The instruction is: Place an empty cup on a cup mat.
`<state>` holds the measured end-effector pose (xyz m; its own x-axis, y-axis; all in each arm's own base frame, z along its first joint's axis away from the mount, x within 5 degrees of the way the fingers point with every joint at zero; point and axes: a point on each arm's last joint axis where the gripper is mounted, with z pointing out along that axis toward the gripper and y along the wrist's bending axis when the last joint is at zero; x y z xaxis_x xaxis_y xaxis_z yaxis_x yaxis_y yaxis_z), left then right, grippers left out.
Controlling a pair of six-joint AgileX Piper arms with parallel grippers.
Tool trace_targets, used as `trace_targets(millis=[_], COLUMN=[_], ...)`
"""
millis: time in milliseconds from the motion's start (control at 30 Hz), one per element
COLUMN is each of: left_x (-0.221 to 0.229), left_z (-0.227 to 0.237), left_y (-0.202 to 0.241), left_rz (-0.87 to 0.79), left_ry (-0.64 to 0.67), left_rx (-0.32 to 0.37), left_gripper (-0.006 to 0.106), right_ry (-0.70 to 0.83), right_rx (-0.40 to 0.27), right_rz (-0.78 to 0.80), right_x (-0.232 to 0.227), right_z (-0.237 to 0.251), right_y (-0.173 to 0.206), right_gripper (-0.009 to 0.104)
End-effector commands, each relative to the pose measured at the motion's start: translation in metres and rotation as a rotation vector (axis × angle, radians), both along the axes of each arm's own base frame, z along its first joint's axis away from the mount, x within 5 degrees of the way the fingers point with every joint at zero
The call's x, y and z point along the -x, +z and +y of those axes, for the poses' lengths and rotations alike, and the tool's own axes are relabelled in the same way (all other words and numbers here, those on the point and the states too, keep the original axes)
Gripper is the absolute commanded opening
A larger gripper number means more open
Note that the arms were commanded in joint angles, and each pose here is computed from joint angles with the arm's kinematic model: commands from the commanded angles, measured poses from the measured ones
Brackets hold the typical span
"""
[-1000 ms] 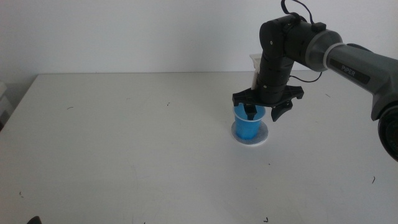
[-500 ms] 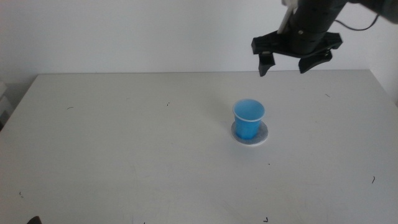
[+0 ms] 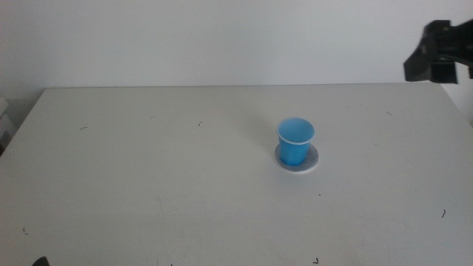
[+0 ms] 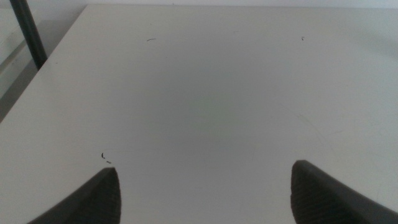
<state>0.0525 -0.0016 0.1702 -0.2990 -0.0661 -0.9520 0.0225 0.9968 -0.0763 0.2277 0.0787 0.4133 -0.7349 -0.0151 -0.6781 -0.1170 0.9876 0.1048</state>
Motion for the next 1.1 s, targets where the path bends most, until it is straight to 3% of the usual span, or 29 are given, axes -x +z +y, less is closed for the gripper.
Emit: trace_targets(millis=[0, 367, 667, 1067], left_x=[-0.001, -0.001, -0.001, -0.001], left_z=[0.000, 0.000, 0.000, 0.000], left_y=[0.008, 0.008, 0.008, 0.008], left_rz=[-0.075, -0.075, -0.075, -0.075], left_ry=[0.000, 0.000, 0.000, 0.000], left_rx=[0.015, 0.015, 0.015, 0.015], left_gripper=[0.105, 0.105, 0.105, 0.105], right_ry=[-0.010, -0.042, -0.064, 0.036], right_rx=[-0.013, -0.032, -0.092, -0.110], right_rz=[-0.181, -0.347, -0.519, -0.822], right_x=[0.022, 0.113, 0.167, 0.175], right_z=[-0.016, -0.055, -0.073, -0.069], right_y=[0.016, -0.027, -0.073, -0.128], right_gripper=[0.086, 0.086, 0.086, 0.092])
